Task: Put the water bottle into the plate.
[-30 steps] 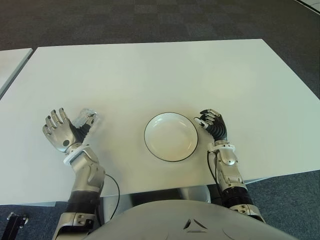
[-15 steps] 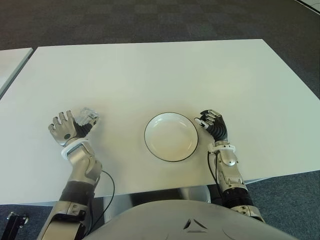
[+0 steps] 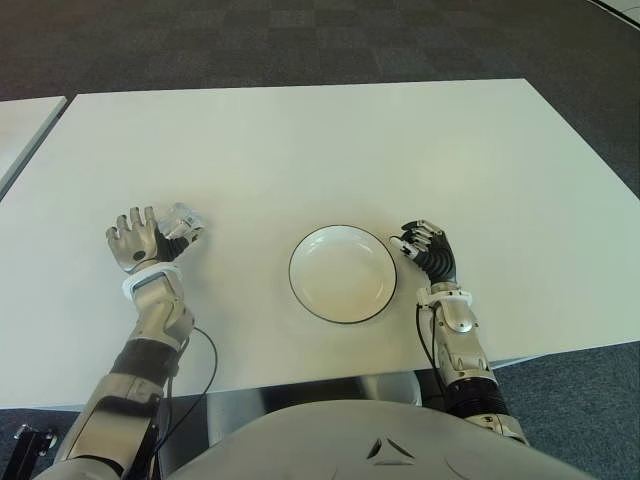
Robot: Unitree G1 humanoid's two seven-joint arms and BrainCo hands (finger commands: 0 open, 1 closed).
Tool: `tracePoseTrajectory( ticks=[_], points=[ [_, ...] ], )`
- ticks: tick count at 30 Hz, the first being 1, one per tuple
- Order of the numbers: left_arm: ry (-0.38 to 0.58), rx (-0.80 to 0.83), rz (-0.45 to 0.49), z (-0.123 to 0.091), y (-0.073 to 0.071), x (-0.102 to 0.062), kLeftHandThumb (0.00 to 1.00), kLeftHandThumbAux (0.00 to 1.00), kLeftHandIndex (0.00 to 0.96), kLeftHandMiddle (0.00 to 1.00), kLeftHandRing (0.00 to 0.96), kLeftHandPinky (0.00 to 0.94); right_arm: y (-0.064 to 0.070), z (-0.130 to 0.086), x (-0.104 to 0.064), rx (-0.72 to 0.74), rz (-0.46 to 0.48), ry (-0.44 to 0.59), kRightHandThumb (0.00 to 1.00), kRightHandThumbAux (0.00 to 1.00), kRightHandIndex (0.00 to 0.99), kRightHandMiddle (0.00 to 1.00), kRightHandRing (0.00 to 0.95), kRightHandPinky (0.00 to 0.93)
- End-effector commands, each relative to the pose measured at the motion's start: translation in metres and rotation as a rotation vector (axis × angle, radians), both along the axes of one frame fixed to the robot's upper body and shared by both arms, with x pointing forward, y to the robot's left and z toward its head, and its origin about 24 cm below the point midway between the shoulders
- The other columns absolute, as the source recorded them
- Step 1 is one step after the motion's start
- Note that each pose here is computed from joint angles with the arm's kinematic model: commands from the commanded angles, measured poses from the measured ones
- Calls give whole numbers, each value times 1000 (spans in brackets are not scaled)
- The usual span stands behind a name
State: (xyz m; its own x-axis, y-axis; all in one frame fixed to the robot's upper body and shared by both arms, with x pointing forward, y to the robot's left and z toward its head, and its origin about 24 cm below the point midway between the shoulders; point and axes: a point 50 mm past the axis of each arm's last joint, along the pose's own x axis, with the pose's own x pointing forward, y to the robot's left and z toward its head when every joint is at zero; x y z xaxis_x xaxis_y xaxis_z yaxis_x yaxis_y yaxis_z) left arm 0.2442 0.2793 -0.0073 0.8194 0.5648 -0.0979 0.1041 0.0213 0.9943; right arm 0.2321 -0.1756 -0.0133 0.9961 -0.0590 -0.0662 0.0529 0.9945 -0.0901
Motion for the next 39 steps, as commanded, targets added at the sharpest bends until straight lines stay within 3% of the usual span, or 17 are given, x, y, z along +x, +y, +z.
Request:
tracePoseTrajectory(
  ticks=[1, 9, 16, 32, 35, 39],
  points=[
    [73, -42, -52, -24, -4, -3, 646, 259, 0, 0, 0, 0, -1, -11, -9, 9, -14, 72, 705, 727, 433, 609, 629, 646],
    [119, -30, -163, -45, 1, -2, 611, 291, 0, 0, 0, 0, 0, -11, -10, 8, -21, 73, 706, 728, 433, 612, 629, 643],
    [164, -12, -205, -51, 4, -2, 606, 306, 0, 0, 0, 0, -1, -11, -11, 8, -26, 73, 706, 728, 433, 615, 631, 643],
    [209, -62, -189, -58, 6, 0, 595, 392, 0, 0, 0, 0, -1, -12, -11, 11, -28, 71, 706, 728, 433, 623, 636, 650],
    [183, -118, -151, -59, 6, -1, 604, 427, 0, 5, 21, 107, -2, -12, -11, 10, -27, 68, 706, 727, 433, 624, 637, 650],
    [149, -153, -122, -57, 5, 2, 629, 459, 0, 117, 157, 273, -2, -12, -10, 10, -28, 67, 706, 727, 433, 622, 637, 649]
  ],
)
